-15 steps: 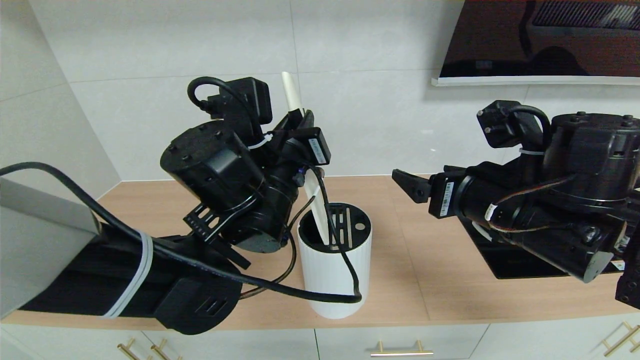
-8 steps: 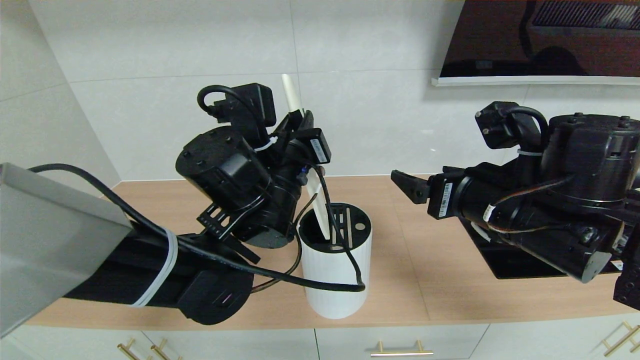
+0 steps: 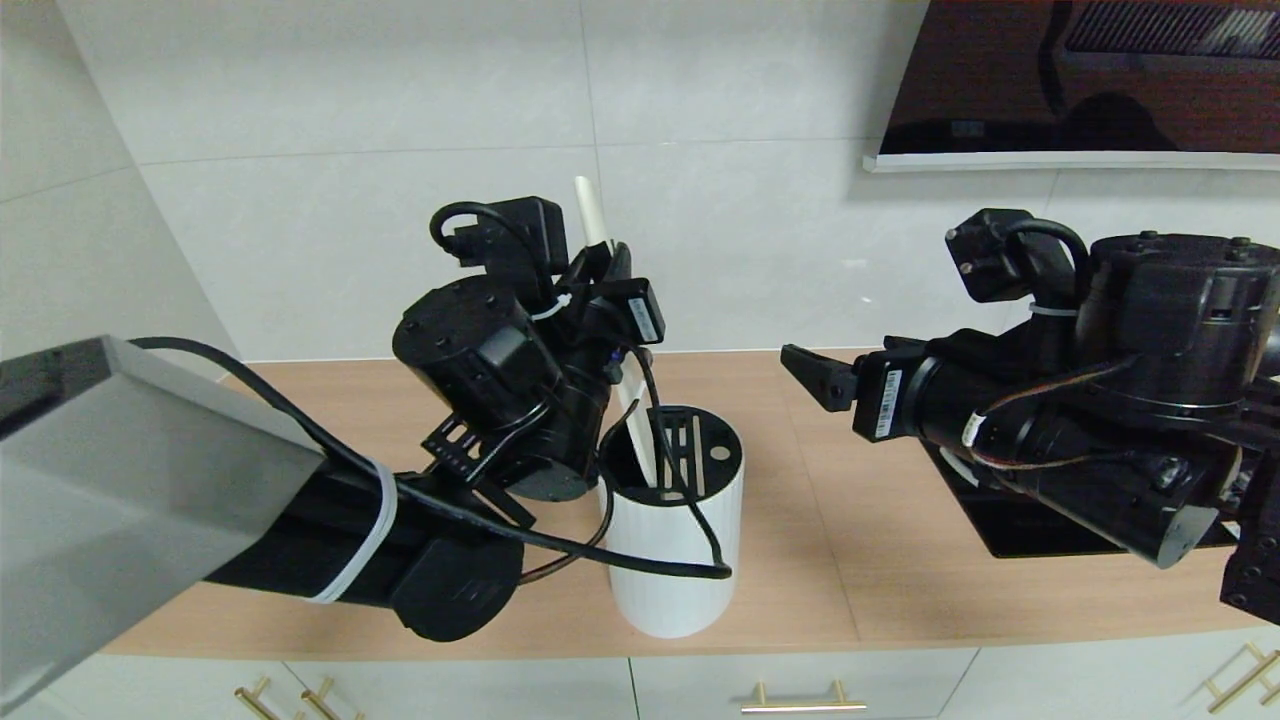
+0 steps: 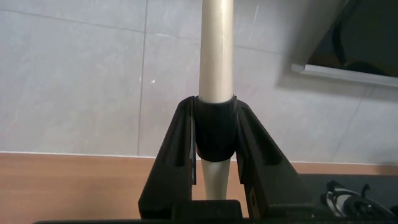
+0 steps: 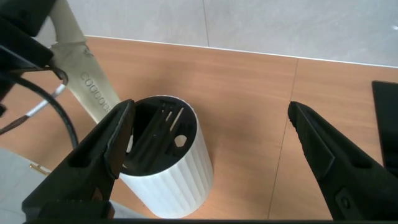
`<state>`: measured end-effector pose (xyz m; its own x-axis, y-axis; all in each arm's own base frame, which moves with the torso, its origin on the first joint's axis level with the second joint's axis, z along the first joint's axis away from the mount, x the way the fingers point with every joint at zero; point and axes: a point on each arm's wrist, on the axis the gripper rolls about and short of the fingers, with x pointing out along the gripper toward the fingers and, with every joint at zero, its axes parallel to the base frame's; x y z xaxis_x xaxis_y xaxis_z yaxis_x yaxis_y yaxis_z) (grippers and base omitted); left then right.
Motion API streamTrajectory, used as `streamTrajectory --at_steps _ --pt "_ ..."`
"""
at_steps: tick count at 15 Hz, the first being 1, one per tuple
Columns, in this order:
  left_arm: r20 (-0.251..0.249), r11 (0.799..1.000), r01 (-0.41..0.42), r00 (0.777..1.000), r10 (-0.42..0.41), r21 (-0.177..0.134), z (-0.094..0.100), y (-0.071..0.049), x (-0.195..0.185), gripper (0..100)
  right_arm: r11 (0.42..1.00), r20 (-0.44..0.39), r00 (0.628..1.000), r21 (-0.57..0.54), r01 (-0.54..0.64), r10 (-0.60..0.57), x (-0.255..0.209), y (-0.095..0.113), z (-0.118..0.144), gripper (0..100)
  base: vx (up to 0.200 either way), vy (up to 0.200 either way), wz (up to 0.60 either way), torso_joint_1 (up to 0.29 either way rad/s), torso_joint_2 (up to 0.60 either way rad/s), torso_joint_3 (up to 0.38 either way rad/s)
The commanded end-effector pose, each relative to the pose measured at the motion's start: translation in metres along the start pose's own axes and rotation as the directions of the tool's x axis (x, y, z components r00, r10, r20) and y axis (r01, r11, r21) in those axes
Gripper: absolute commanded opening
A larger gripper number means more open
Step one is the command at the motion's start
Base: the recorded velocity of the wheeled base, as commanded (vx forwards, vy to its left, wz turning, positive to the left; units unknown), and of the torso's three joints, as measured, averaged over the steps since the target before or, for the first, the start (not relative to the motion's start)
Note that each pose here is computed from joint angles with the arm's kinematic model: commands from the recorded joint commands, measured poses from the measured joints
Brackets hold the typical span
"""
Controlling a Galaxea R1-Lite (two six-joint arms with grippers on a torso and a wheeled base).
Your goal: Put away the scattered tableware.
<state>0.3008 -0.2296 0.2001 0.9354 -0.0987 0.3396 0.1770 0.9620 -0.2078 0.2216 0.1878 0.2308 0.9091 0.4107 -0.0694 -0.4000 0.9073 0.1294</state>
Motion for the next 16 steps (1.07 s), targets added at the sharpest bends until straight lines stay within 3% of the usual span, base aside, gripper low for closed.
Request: streamTrajectory --at_steps 1,5,13,16 --pt "-0.008 1.0 0.001 1.0 -0.001 0.004 -0.006 0.0 0.0 0 1.0 -0.001 1.0 0.0 -0.001 0.001 0.0 0.0 0.0 100 0.0 0.0 0.0 0.0 0.0 0.0" --pt "-0.026 1.0 0.011 1.0 -0.01 0.009 -0.014 -0.003 -0.003 0 1.0 -0.001 1.0 0.0 0.0 0.0 0.0 0.0 0.0 100 0.0 0.0 0.0 0.0 0.0 0.0" --pt "-0.152 0.995 0.065 0.987 -0.053 0.075 -0.041 -0.005 -0.033 0 1.0 0.001 1.0 0.0 0.002 -0.002 0.0 0.0 0.0 100 0.0 0.0 0.0 0.0 0.0 0.0" --pt "-0.172 0.994 0.074 0.983 -0.059 0.083 -0.044 -0.005 -0.038 0 1.0 0.0 1.0 0.0 -0.001 0.001 0.0 0.0 0.0 100 0.0 0.0 0.0 0.0 0.0 0.0"
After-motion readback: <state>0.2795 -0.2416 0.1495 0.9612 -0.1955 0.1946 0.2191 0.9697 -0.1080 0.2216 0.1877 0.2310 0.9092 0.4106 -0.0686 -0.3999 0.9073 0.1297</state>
